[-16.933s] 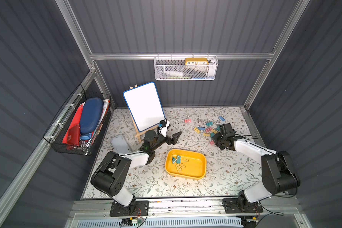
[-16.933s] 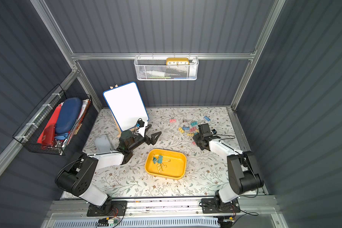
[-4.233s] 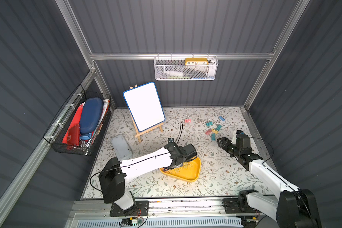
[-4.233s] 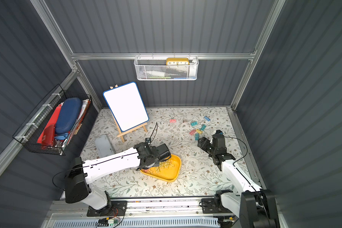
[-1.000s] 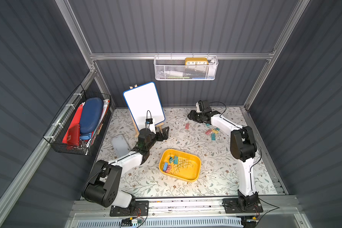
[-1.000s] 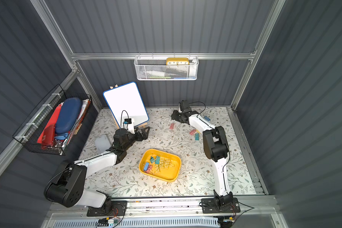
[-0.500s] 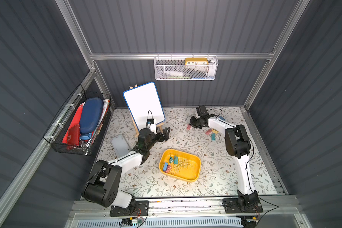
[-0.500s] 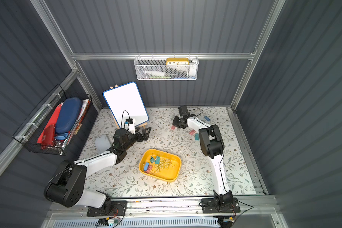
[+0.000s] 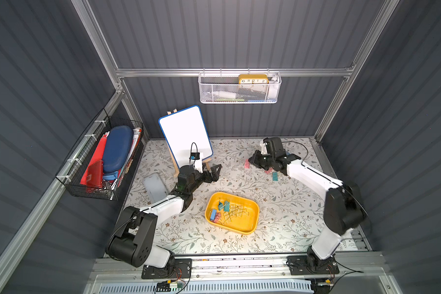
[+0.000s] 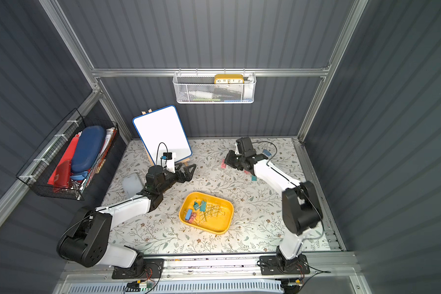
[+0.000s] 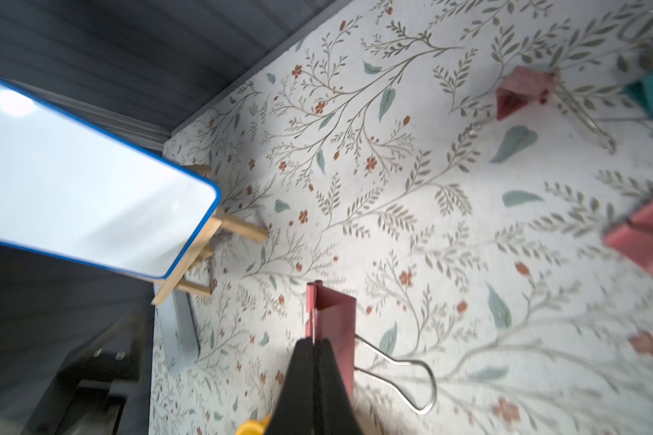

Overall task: Put the binder clips in the storage box
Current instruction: Pick up the binder clip at the center of the board, then place the binder clip in the storage box.

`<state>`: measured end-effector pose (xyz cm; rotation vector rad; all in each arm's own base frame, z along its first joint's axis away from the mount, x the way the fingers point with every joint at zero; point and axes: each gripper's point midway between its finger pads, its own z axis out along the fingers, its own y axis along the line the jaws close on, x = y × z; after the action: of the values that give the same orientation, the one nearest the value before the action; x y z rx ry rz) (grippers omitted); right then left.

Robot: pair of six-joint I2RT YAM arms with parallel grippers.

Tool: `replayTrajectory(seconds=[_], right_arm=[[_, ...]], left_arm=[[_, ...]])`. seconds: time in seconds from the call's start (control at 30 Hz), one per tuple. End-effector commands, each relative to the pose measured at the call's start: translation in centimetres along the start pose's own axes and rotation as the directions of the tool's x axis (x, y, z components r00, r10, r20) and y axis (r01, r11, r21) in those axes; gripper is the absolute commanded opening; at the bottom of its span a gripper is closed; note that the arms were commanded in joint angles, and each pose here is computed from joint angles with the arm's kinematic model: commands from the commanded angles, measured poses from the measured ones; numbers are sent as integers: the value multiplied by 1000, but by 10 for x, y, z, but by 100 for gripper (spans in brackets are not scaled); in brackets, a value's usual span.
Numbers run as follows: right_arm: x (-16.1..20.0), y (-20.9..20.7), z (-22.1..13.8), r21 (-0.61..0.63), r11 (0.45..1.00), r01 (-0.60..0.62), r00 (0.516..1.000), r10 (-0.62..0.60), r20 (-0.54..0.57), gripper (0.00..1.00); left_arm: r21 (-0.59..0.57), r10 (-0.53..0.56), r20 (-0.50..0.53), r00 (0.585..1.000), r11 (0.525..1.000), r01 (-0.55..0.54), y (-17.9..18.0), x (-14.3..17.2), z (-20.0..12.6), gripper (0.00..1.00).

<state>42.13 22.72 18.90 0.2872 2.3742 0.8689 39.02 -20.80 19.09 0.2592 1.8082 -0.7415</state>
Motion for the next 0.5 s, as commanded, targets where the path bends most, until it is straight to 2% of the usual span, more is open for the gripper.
replayTrajectory(seconds=[0.0,0.13,0.3,0.4,0.47], right_arm=[[29,-5,-37,45,999,-21,999,20,32,0],[81,-7,-75,101,995,4,1000,-3,-1,0],[140,2,-84,115,993,24,997,-15,-78,0],[159,1,-90,183,982,41,997,-29,-71,0],[164,-10,-92,277,958,69,997,-57,-49,0]], left_arm=[[-3,18,23,1000,1000,-18,-1,-10,1,99],[-22,14,31,999,1000,-13,1,-12,-2,99],[-91,-6,52,999,996,11,11,-18,-8,99],[-107,-12,62,998,994,19,13,-18,-11,99],[-110,-13,63,998,994,20,14,-19,-11,99]])
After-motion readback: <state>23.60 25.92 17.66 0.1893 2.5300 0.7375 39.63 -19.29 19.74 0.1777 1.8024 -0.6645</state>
